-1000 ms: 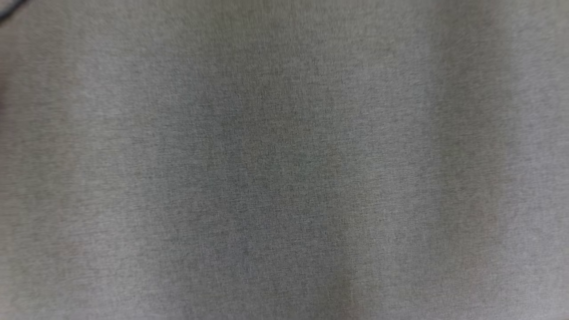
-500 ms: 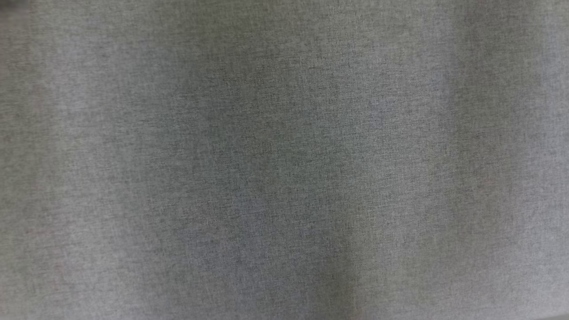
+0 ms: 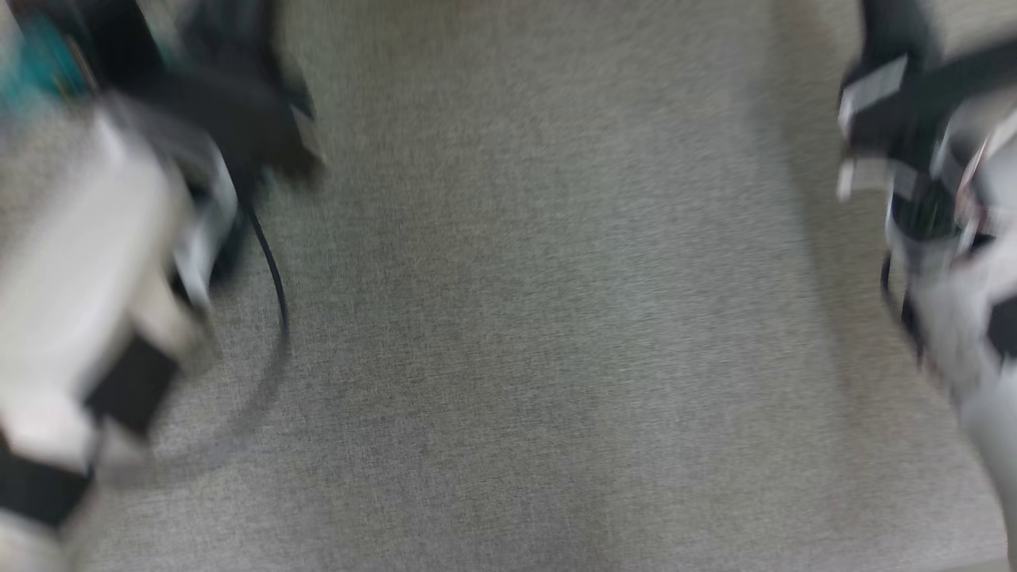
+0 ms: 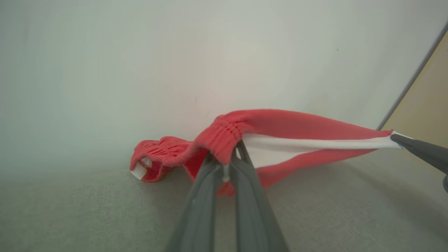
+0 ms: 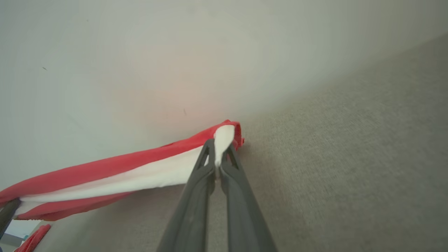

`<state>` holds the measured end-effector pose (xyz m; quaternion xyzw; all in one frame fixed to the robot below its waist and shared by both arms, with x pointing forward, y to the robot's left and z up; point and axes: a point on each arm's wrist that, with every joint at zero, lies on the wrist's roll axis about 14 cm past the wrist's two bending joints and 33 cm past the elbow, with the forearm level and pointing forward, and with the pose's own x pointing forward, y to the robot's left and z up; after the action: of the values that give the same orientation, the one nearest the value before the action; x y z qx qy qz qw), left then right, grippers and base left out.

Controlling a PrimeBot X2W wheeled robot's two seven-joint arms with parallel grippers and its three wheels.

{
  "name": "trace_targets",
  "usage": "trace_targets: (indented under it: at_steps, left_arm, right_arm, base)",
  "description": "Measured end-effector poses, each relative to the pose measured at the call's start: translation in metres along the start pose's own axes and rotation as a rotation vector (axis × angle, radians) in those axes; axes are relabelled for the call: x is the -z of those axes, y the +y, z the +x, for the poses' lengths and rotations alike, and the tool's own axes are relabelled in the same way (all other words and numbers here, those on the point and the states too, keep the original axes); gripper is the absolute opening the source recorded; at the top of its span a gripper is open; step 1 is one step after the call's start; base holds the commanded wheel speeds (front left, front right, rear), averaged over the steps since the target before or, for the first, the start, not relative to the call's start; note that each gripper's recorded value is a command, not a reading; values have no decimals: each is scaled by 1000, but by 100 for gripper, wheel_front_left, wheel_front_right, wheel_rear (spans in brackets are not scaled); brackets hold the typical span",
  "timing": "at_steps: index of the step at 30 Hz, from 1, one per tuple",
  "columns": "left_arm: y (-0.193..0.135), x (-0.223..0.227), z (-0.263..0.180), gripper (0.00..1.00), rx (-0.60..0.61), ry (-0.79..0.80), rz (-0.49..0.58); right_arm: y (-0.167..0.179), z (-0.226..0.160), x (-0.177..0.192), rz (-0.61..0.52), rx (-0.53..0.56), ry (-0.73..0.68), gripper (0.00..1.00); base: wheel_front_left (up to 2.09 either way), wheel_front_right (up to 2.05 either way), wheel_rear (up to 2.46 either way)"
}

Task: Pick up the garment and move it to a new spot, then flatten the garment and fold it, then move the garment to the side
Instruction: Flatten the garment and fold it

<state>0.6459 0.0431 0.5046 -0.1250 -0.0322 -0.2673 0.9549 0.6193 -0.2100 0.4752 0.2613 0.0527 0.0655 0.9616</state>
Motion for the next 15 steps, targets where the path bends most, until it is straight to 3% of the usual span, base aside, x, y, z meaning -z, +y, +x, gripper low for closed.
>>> trace_targets:
  at_steps: [12, 13, 15]
  left_arm:
    - [-55, 42, -136, 0, -101, 130, -168]
    - [-69, 56, -167, 0, -114, 187, -198]
    - [-76, 60, -183, 0, -135, 205, -218]
  right_arm:
    - [-16, -138, 64, 93, 83, 164, 0]
    - [-20, -168, 72, 114, 117, 185, 0]
    - [-23, -188, 77, 139, 142, 192, 0]
  base:
    - [0, 0, 0]
    - [0, 0, 0]
    - [0, 0, 0]
